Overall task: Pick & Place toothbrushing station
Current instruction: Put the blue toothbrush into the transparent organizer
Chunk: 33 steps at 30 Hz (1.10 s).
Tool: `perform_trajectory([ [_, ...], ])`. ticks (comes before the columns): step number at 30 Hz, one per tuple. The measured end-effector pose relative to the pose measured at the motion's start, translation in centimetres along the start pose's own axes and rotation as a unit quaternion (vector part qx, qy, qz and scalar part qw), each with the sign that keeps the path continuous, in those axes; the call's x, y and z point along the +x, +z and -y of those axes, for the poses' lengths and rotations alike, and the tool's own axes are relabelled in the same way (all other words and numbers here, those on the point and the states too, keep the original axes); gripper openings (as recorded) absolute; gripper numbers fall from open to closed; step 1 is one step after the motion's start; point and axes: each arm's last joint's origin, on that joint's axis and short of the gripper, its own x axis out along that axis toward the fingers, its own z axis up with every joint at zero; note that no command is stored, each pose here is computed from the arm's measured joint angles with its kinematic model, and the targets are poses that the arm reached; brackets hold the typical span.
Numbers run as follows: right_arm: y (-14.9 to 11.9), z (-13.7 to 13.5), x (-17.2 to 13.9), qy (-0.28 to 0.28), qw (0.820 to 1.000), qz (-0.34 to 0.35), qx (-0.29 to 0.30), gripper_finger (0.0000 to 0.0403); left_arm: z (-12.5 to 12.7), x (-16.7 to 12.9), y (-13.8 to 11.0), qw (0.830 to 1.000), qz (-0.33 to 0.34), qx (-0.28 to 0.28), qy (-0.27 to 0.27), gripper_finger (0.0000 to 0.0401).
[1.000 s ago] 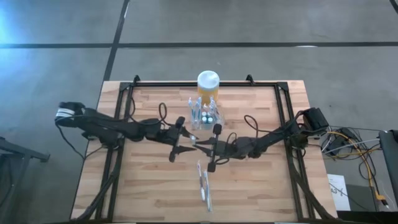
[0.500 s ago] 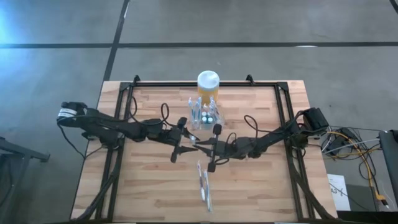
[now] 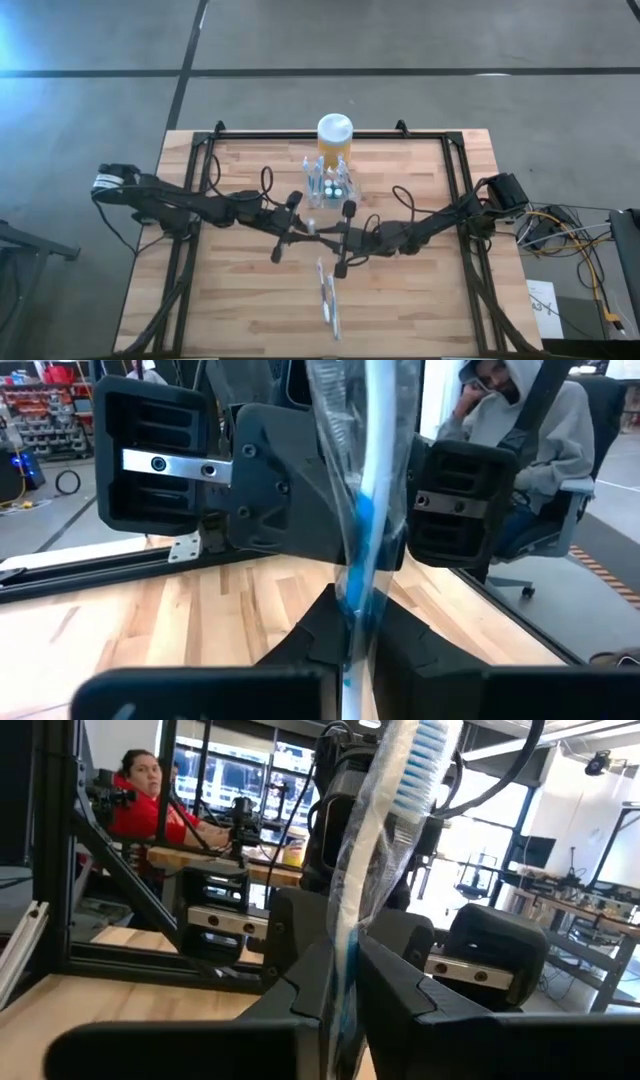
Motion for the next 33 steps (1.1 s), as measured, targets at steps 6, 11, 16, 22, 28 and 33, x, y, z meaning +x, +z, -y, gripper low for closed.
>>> perform_trajectory([
  [6, 0.4, -0.2, -0.2, 0.003, 1.000, 0.005, 0.005, 0.0092, 0.1, -0.2, -0.2, 1.000, -0.003, -0.002, -0.006, 0.0024],
  [11, 1.1, -0.7, -0.6, 0.009, 1.000, 0.015, 0.011, 0.0155, 0.2, -0.9, -0.1, 1.000, -0.001, -0.002, -0.006, 0.0024],
  [16, 1.7, -1.3, -1.4, 0.019, 1.000, 0.019, 0.012, 0.0194, 0.6, -3.6, 0.7, 1.000, 0.029, 0.005, 0.004, 0.0024],
  [22, 2.7, -0.9, -3.4, 0.022, 1.000, -0.020, 0.001, 0.0191, 1.3, -8.7, 0.6, 0.999, 0.035, 0.004, 0.016, 0.0024],
  [28, 4.7, 1.5, -6.8, 0.029, 0.998, -0.056, 0.007, 0.0140, 2.2, -12.7, 0.5, 0.999, 0.050, 0.004, 0.020, 0.0024],
  [33, 5.4, 4.0, -10.9, 0.044, 0.997, -0.056, 0.019, 0.0073, 2.6, -14.8, 0.2, 0.998, 0.055, 0.001, 0.036, 0.0024],
])
